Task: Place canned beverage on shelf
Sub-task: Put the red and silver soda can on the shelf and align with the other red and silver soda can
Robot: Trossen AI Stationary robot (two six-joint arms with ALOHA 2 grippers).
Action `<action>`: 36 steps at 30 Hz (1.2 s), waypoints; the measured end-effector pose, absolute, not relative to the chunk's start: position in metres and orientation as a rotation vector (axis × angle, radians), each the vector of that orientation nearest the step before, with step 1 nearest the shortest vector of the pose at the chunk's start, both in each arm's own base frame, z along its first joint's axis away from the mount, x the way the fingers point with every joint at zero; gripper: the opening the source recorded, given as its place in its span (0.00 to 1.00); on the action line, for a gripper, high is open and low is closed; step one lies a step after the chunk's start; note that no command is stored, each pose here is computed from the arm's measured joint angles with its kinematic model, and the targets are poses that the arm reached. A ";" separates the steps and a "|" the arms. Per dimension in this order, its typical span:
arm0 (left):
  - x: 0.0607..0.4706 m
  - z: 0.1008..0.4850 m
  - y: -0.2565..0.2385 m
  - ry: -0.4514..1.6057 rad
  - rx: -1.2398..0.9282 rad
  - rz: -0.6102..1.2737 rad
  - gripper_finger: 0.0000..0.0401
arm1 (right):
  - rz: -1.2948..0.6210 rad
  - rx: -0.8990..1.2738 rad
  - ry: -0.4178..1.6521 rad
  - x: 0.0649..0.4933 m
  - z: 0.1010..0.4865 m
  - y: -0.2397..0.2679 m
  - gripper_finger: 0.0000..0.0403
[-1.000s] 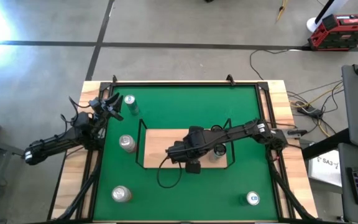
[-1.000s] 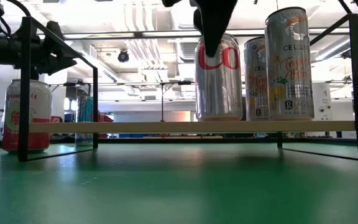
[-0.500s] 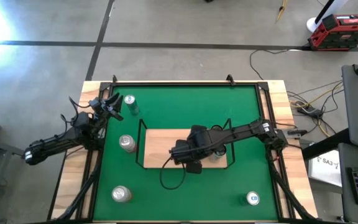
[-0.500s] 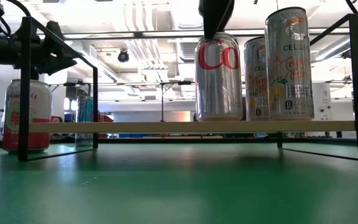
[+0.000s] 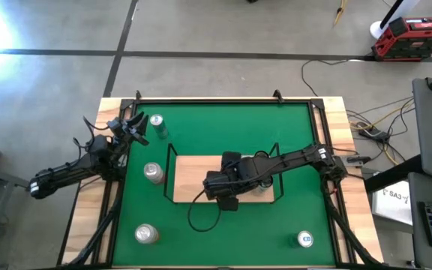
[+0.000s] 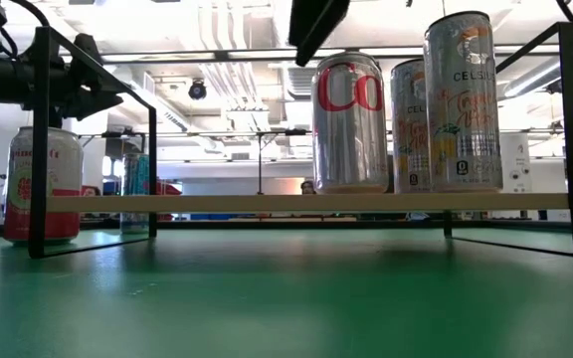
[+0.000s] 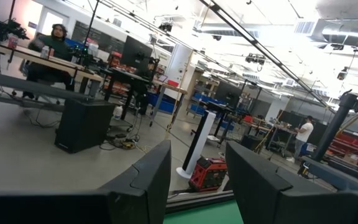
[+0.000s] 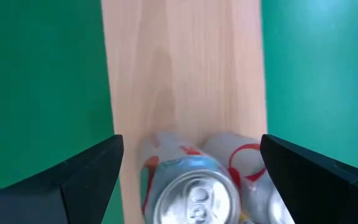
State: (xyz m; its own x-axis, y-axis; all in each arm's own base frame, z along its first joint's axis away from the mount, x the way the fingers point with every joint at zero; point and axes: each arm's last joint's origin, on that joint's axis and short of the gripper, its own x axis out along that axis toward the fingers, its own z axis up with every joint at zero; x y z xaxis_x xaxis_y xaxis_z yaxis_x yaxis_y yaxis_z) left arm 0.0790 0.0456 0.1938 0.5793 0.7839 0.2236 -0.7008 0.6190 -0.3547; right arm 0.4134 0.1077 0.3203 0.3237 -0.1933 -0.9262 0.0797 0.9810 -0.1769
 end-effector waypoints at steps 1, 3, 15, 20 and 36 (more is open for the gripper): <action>0.079 0.194 0.046 -0.378 -0.239 0.877 0.34 | -0.173 -0.104 1.239 0.414 0.318 0.108 0.92; 0.079 0.194 0.046 -0.378 -0.239 0.877 0.34 | -0.175 -0.090 1.259 0.415 0.314 0.108 0.92; 0.079 0.194 0.046 -0.379 -0.239 0.877 0.34 | -0.199 -0.061 1.270 0.415 0.312 0.110 0.81; 0.079 0.194 0.046 -0.378 -0.239 0.878 0.34 | -0.197 -0.065 1.271 0.415 0.312 0.110 0.76; 0.079 0.194 0.046 -0.379 -0.239 0.878 0.34 | -0.217 -0.081 1.338 0.413 0.296 0.108 0.61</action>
